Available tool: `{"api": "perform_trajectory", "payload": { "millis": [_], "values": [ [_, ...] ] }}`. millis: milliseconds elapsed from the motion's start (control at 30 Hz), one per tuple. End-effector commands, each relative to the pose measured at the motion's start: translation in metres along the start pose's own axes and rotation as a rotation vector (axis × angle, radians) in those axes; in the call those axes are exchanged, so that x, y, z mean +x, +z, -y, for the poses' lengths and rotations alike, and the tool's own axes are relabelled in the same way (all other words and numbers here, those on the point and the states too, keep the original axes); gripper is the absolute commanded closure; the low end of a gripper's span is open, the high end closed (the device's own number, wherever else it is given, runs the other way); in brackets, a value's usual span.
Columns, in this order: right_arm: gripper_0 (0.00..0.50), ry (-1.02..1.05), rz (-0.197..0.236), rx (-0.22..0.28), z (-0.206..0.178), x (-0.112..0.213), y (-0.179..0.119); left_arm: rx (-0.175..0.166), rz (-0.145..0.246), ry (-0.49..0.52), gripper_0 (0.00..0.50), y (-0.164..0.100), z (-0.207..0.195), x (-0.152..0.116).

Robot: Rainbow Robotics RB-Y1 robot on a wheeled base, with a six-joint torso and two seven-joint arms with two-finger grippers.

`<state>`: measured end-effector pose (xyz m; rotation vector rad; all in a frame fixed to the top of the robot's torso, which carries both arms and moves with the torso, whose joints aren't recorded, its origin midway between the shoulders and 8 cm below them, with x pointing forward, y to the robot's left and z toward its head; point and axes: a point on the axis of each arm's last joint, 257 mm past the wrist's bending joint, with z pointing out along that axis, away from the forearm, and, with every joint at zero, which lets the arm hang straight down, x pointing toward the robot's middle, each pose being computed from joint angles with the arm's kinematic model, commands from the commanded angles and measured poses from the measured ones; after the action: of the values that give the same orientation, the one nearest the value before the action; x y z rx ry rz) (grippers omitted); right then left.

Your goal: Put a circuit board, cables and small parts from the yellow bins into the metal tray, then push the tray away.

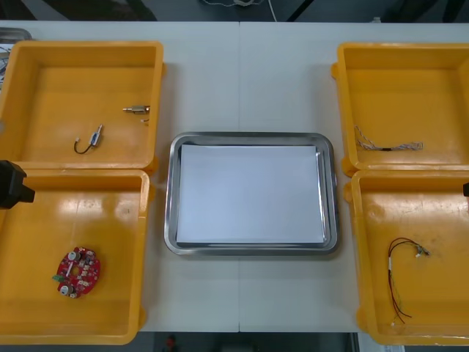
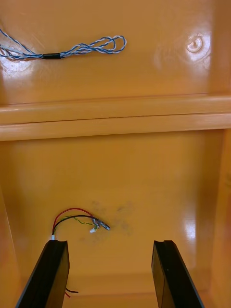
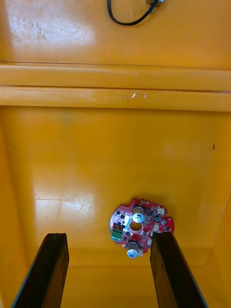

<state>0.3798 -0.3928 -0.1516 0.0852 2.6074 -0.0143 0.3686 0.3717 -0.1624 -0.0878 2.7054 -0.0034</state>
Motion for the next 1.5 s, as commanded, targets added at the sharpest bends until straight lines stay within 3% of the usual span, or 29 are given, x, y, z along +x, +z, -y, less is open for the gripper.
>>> {"api": "perform_trajectory", "payload": {
  "millis": [33,1500],
  "values": [
    [0.0,-0.031,0.007,0.037,0.0152,-0.0013,-0.0095,-0.037,0.034,0.075,0.0,-0.0105,-0.0107,-0.0065],
    [0.0,-0.031,0.007,0.037,0.0152,-0.0013,-0.0095,-0.037,0.034,0.075,0.0,-0.0105,-0.0107,-0.0065]
  ]
}}
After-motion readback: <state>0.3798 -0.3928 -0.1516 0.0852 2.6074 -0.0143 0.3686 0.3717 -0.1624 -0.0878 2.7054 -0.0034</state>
